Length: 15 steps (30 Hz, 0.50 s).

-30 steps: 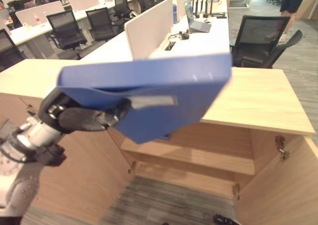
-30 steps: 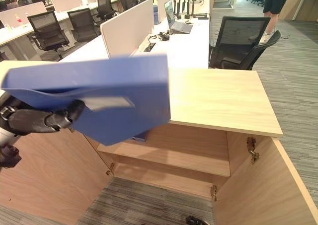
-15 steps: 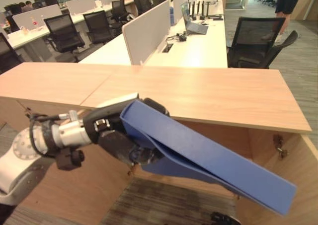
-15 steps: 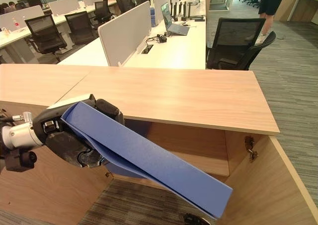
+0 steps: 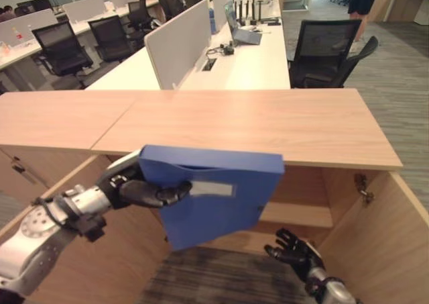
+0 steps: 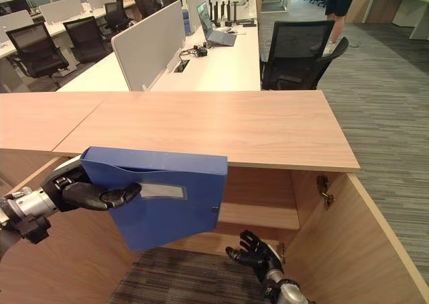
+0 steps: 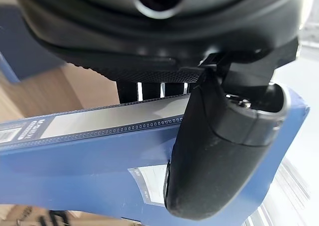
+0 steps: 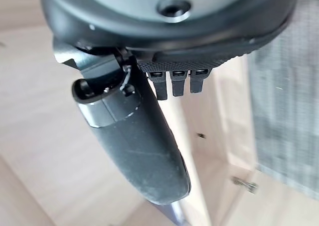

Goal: Put the empty folder in the office cabinet

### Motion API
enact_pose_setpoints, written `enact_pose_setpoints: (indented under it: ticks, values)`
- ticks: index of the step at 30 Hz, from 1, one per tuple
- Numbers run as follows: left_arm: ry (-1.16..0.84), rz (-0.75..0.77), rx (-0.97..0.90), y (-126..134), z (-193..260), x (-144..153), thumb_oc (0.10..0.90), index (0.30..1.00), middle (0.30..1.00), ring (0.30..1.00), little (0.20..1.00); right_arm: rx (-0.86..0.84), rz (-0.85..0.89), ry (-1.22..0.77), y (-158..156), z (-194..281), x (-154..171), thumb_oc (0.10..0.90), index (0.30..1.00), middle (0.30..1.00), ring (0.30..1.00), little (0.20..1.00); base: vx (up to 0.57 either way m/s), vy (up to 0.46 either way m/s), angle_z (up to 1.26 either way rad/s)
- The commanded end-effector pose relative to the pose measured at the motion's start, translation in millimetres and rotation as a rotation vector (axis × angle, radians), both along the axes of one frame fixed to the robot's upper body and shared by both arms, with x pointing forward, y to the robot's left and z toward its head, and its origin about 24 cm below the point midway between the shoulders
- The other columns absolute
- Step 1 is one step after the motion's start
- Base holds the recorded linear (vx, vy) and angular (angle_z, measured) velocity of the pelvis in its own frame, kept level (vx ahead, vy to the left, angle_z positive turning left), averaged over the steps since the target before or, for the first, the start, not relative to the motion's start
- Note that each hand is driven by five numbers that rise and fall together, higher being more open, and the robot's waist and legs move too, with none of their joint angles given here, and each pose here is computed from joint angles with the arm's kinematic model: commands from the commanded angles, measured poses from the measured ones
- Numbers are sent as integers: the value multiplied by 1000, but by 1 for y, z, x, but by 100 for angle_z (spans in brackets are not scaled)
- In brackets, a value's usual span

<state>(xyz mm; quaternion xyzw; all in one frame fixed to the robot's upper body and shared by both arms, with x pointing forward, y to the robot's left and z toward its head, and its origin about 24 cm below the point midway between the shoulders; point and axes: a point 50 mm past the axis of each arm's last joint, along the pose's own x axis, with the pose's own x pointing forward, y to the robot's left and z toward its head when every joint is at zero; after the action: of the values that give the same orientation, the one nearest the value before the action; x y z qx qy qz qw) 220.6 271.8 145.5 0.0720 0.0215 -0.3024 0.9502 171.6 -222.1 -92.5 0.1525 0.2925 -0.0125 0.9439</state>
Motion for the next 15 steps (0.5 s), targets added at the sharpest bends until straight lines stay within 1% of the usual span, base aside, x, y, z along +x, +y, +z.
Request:
enact_pose_setpoints:
  ticks: [1, 6, 8, 10, 13, 15]
  values:
    - [-374, 83, -65, 15, 66, 10, 400, 300, 300, 300, 300, -23, 25, -275, -7, 50, 46, 800, 900, 900, 900, 900, 4, 13, -10]
    - [-351, 139, -58, 24, 57, 10, 400, 300, 300, 300, 300, -9, 10, -390, -14, 75, 57, 800, 900, 900, 900, 900, 3, 9, -6]
    - [-341, 156, -53, 26, 54, 11, 400, 300, 300, 300, 300, 15, 28, -461, -9, 90, 62, 800, 900, 900, 900, 900, -2, 2, -2]
    - [-340, 160, -50, 27, 54, 11, 400, 300, 300, 300, 300, 17, 36, -479, -8, 94, 64, 800, 900, 900, 900, 900, 0, 0, 0]
    - [-327, 163, -27, 29, 53, 11, 400, 300, 300, 300, 300, 45, 123, -559, 4, 114, 72, 800, 900, 900, 900, 900, 0, 0, 0]
    - [-324, 161, -25, 30, 53, 11, 400, 300, 300, 300, 300, 57, 152, -575, 9, 118, 73, 800, 900, 900, 900, 900, -1, 0, -2]
